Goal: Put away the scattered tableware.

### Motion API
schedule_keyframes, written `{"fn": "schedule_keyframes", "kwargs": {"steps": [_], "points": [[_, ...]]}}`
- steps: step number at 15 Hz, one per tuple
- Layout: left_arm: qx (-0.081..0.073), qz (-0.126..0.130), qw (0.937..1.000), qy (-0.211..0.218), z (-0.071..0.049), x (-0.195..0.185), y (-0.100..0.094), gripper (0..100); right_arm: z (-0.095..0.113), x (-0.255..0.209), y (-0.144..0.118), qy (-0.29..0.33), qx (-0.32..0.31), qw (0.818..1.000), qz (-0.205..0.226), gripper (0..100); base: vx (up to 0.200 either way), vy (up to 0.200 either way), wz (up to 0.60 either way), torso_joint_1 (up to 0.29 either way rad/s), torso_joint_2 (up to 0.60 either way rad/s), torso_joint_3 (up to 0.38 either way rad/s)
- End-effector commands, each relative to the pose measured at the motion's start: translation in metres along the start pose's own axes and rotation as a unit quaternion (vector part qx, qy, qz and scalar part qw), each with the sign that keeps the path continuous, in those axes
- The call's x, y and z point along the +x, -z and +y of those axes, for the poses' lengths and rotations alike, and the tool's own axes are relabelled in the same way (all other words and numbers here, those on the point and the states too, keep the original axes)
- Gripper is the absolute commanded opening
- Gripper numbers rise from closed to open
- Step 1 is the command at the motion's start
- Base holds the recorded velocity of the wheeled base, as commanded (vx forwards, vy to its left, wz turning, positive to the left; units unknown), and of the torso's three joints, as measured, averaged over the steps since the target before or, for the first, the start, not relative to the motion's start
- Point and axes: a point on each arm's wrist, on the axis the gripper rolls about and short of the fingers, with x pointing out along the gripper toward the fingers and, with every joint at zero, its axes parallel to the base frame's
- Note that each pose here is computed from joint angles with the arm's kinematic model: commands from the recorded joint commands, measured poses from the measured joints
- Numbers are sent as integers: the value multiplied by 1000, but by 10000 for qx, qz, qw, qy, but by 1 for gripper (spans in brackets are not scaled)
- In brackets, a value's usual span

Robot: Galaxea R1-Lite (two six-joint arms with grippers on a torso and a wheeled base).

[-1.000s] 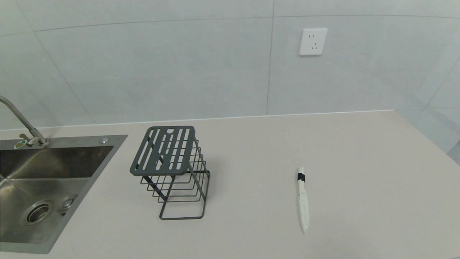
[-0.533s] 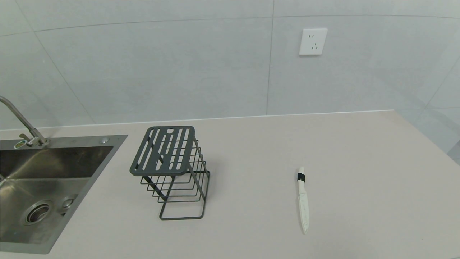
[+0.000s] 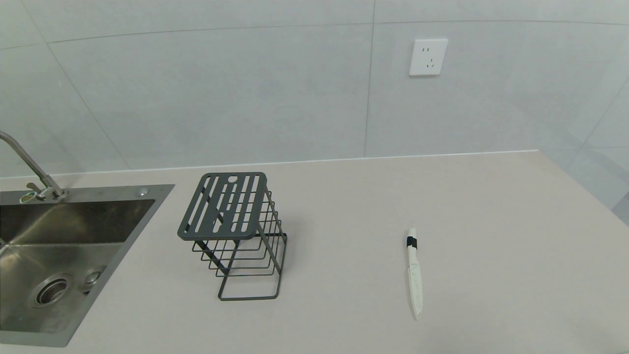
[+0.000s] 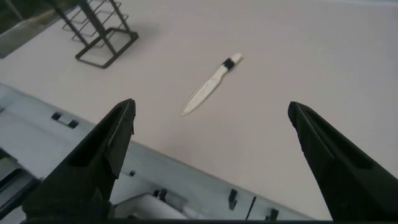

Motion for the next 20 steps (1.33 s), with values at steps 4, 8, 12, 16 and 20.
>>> {"fn": "schedule_keyframes", "kwargs": {"steps": [4, 8, 12, 16, 20], "points": [[-2, 3, 10000, -5, 0, 0, 0, 100, -21, 61, -12, -334, 559, 9875, 1435, 100, 0, 0, 0, 0, 0, 0], [-1, 10, 10000, 3, 0, 0, 0, 100, -38, 110, -29, -362, 718, 9785, 1898, 100, 0, 0, 0, 0, 0, 0], [6, 10, 10000, -5, 0, 0, 0, 100, -45, 154, -41, -513, 706, 9739, 2093, 100, 0, 0, 0, 0, 0, 0], [6, 10, 10000, -5, 0, 0, 0, 100, -23, 193, -34, -529, 367, 9657, 2514, 100, 0, 0, 0, 0, 0, 0], [60, 10, 10000, 3, 0, 0, 0, 100, -23, 217, -24, -37, 416, 9587, 2814, 100, 0, 0, 0, 0, 0, 0]]}}
